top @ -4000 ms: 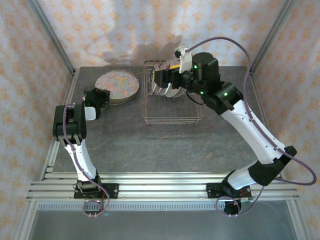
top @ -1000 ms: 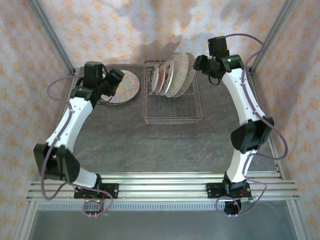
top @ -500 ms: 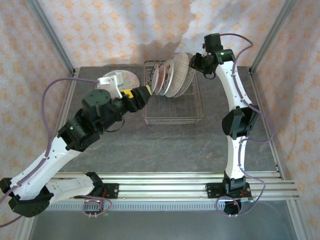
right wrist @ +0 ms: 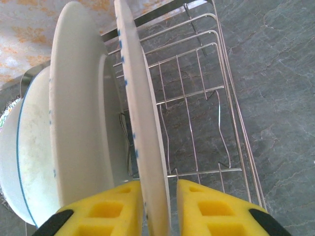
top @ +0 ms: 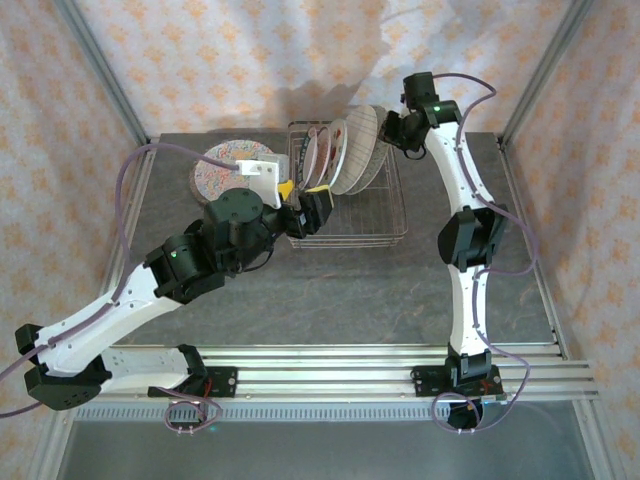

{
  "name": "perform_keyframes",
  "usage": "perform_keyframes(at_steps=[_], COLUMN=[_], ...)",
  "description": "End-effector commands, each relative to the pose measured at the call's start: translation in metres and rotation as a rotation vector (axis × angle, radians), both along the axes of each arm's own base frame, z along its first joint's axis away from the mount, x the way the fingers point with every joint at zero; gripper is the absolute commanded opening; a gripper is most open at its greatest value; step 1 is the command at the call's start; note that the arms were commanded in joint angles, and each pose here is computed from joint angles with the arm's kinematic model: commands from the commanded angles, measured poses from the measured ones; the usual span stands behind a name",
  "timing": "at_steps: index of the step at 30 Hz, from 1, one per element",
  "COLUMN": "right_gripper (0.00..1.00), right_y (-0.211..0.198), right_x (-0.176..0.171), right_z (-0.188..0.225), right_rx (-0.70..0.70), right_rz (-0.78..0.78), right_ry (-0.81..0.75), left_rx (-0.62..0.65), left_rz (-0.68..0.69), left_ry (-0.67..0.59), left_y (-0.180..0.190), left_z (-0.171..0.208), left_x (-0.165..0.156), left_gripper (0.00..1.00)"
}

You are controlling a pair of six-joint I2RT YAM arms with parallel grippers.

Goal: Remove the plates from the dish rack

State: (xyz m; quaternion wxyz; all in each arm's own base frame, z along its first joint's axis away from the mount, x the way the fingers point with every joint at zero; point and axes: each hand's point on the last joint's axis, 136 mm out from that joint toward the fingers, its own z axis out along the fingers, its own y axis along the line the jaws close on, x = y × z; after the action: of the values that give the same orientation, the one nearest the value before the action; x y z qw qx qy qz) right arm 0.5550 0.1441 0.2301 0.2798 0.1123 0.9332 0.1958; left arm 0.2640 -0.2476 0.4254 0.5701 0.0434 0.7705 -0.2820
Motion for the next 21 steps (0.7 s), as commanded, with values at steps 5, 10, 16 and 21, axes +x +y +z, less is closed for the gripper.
perform_keyframes(at_steps=[5, 10, 16, 21], right_gripper=[0.2, 0.12, 0.0, 0.0], right_y=[0.0, -0.003, -0.005, -0.006], right_x=[0.004, 0.005, 0.002, 0.0], right_z=[0.0, 0.007, 0.013, 0.036], right_rx=[0.009, -0.004, -0.032, -0.076], right_rz=[0.012, 0.003, -0.009, -0.031], right_ry=[-0.004, -0.017, -0.024, -0.083], left_rx=[-0.012, -0.012, -0.021, -0.018], left_rz=[0.035, 0.036, 0.044, 0.048], left_ry=[-0.053, -0.047, -0.045, -0.041], left_y=[0.005, 0.006, 0.008, 0.008], left_z=[0.017, 0.015, 0.013, 0.012], left_x=[0.002, 0.001, 0.001, 0.001], left_gripper=[0.81, 0.81, 0.82, 0.82])
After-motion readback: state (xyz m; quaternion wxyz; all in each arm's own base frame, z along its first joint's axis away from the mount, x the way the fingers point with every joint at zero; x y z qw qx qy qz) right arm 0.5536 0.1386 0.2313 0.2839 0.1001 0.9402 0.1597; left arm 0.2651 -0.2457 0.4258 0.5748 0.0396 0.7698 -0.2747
